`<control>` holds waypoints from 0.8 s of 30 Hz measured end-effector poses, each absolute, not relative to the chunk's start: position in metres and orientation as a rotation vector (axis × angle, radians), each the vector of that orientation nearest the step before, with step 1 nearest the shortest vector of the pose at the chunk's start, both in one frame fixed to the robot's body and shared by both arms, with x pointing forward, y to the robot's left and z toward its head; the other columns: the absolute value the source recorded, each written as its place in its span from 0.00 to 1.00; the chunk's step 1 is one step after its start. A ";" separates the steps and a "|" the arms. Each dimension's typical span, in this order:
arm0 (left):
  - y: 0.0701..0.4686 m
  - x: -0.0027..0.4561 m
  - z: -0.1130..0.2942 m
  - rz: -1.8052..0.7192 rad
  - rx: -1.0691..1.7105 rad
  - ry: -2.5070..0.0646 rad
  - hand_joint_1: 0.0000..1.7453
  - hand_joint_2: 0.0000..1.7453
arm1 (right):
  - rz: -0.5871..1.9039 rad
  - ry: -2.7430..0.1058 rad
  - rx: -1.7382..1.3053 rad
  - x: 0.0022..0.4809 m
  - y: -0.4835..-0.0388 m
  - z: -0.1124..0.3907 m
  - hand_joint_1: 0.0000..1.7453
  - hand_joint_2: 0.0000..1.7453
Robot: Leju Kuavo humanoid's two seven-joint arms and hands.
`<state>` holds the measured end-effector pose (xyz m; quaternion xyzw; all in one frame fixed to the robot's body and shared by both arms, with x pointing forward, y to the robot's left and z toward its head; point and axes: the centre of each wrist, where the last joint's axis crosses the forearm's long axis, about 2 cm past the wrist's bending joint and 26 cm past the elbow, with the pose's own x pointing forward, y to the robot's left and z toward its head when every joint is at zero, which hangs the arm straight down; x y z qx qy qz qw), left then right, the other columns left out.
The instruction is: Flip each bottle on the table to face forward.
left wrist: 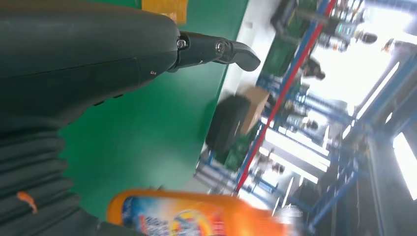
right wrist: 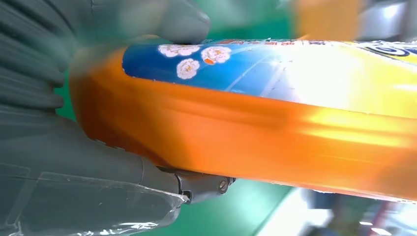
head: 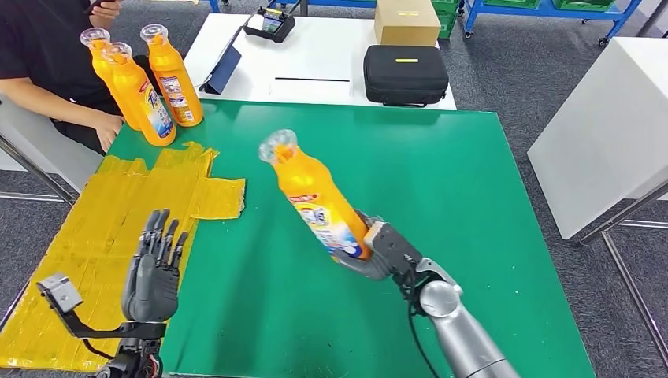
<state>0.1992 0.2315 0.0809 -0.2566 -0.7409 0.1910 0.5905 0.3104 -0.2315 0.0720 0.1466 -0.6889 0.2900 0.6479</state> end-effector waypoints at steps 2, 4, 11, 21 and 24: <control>0.226 0.199 0.082 0.426 -0.632 -1.721 0.00 1.00 | 0.656 -1.594 0.369 0.307 -0.216 0.077 1.00 1.00; 0.223 0.198 0.083 0.410 -0.657 -1.717 0.00 1.00 | 0.660 -1.607 0.395 0.302 -0.202 0.080 1.00 1.00; 0.213 0.195 0.084 0.356 -0.706 -1.703 0.00 1.00 | 0.672 -1.619 0.457 0.296 -0.163 0.092 1.00 1.00; 0.203 0.204 0.087 0.328 -0.733 -1.670 0.00 1.00 | 0.726 -1.586 0.476 0.291 -0.125 0.104 1.00 1.00; 0.200 0.207 0.088 0.332 -0.737 -1.661 0.00 1.00 | 0.788 -1.560 0.474 0.285 -0.106 0.107 1.00 1.00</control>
